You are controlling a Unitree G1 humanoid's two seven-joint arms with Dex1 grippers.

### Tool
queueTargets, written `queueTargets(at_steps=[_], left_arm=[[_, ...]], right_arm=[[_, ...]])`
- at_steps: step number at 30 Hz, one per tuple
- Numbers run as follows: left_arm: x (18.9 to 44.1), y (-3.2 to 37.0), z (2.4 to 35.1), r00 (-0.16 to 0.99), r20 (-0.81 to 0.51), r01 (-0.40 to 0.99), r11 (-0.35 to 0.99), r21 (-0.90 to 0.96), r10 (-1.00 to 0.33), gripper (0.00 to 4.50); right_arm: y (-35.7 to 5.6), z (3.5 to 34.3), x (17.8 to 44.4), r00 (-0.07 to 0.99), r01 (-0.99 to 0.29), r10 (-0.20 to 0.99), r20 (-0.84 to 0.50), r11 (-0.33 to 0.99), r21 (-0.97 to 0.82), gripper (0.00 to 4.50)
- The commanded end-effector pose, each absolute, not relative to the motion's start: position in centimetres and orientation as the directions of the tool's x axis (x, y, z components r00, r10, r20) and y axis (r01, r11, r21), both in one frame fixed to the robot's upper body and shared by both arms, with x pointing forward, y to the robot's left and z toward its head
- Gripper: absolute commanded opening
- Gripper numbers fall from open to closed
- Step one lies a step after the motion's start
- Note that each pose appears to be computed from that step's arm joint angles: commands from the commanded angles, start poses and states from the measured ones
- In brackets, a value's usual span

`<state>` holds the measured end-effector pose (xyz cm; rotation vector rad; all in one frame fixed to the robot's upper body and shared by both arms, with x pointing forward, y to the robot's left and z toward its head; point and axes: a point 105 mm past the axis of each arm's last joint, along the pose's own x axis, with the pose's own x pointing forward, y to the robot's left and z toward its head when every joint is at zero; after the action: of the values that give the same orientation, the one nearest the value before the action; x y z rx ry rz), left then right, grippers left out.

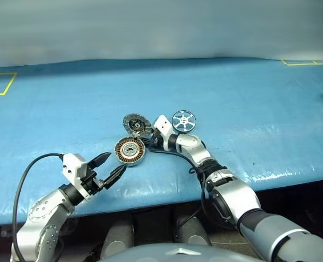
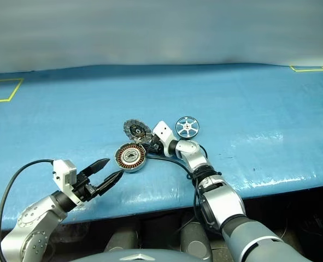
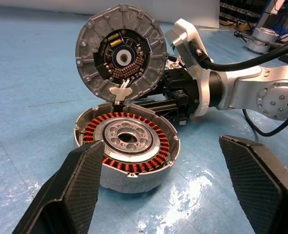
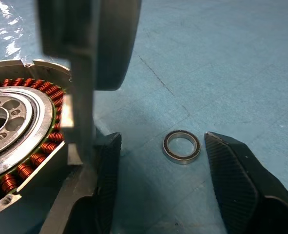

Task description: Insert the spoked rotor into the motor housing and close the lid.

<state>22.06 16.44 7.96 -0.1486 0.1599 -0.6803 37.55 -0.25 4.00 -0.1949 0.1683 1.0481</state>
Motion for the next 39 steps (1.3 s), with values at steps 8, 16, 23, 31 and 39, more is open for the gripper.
queueTargets(at_steps=[8, 16, 23, 31, 39], left_arm=[[22.1, 16.2, 8.0, 0.777, -0.093, 0.605, 0.779, -0.161, -0.623, 4.14], [22.1, 16.2, 7.7, 0.78, -0.099, 0.6, 0.784, -0.16, -0.617, 4.14], [22.3, 16.0, 7.9, 0.777, -0.093, 0.606, 0.78, -0.155, -0.623, 4.14], [22.8, 16.0, 8.8, 0.762, -0.064, 0.632, 0.762, -0.141, -0.644, 4.14], [22.9, 17.0, 9.1, 0.76, -0.08, 0.637, 0.763, -0.105, -0.645, 4.14]], right_arm=[[0.0, 4.8, 38.0, 0.511, -0.859, 0.834, -0.208, 0.501, -0.105, 0.69], [-0.8, 5.3, 38.5, 0.542, -0.841, 0.819, -0.192, 0.53, -0.114, 0.65], [-2.9, 6.2, 39.2, 0.594, -0.804, 0.786, -0.17, 0.571, -0.168, 0.65], [-6.0, 6.3, 36.8, 0.522, -0.853, 0.82, -0.235, 0.498, -0.157, 0.65], [-6.9, 6.9, 33.8, 0.459, -0.888, 0.835, -0.303, 0.431, -0.16, 0.65]])
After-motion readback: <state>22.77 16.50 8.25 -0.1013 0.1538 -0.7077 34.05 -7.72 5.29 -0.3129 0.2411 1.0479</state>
